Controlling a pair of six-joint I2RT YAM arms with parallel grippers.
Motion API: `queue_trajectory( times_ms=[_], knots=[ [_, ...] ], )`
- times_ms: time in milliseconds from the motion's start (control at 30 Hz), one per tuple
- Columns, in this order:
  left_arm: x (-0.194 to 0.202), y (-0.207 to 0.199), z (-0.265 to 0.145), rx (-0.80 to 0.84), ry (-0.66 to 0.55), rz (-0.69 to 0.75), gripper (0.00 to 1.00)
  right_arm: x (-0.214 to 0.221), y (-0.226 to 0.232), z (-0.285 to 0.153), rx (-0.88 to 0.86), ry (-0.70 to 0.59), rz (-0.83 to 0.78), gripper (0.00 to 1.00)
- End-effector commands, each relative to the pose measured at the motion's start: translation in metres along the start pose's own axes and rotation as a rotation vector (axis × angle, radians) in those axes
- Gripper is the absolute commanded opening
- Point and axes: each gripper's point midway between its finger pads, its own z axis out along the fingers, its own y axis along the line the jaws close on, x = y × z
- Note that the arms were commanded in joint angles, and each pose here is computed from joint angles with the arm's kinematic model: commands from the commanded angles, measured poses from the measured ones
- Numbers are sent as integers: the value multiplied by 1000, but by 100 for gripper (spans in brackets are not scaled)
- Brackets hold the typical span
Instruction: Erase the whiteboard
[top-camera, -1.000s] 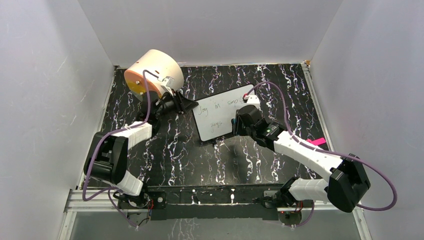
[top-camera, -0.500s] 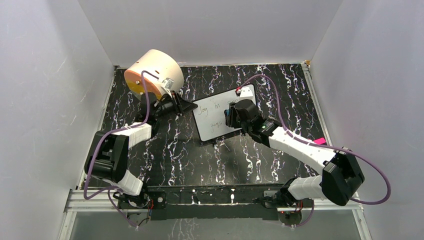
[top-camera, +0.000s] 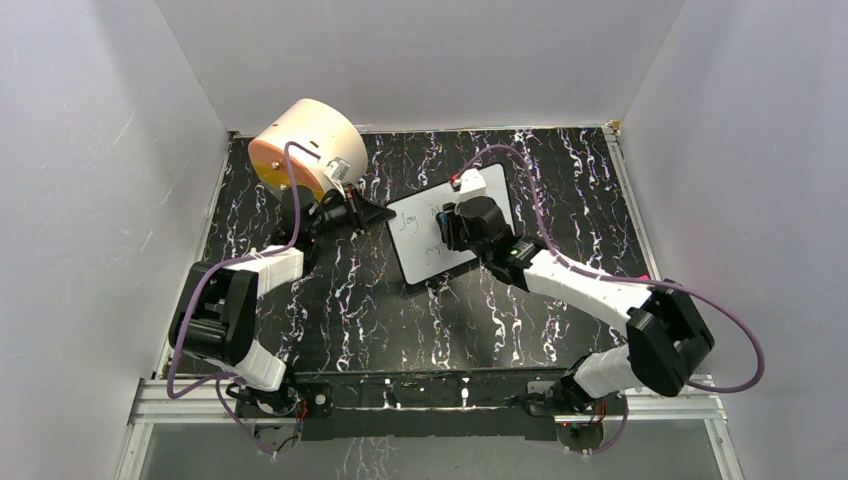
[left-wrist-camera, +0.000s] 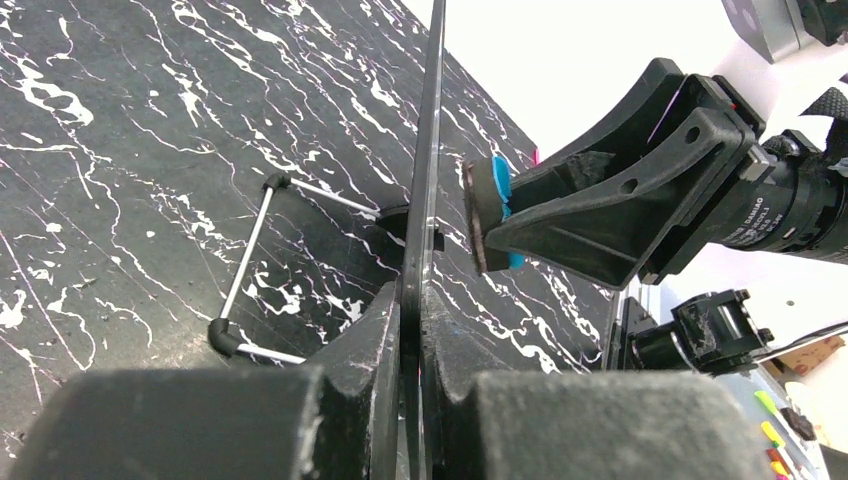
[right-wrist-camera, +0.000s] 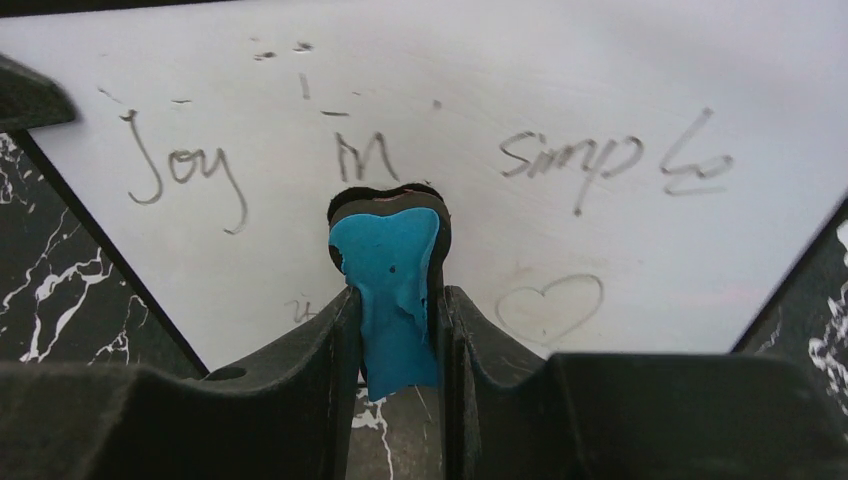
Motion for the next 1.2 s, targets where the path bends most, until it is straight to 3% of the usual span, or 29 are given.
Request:
queue_trajectory(
  times_ms=[0, 267, 533, 900, 1167],
  knots=[
    [7, -1, -2, 39, 37, 79, 0, -45, 32, 9, -83, -153, -90, 23],
    [16, -4, -1, 101, 64, 124, 0, -60, 54, 11, -144, -255, -158, 22],
    [17, 0, 3, 109, 70, 107, 0, -61, 62, 32, -133, -242, -217, 21],
    [12, -4, 5, 124, 87, 105, 0, 12, 72, 40, -141, -103, -314, 17],
    [14, -3, 4, 119, 105, 100, 0, 17, 63, 28, -130, -104, -303, 17]
  ],
)
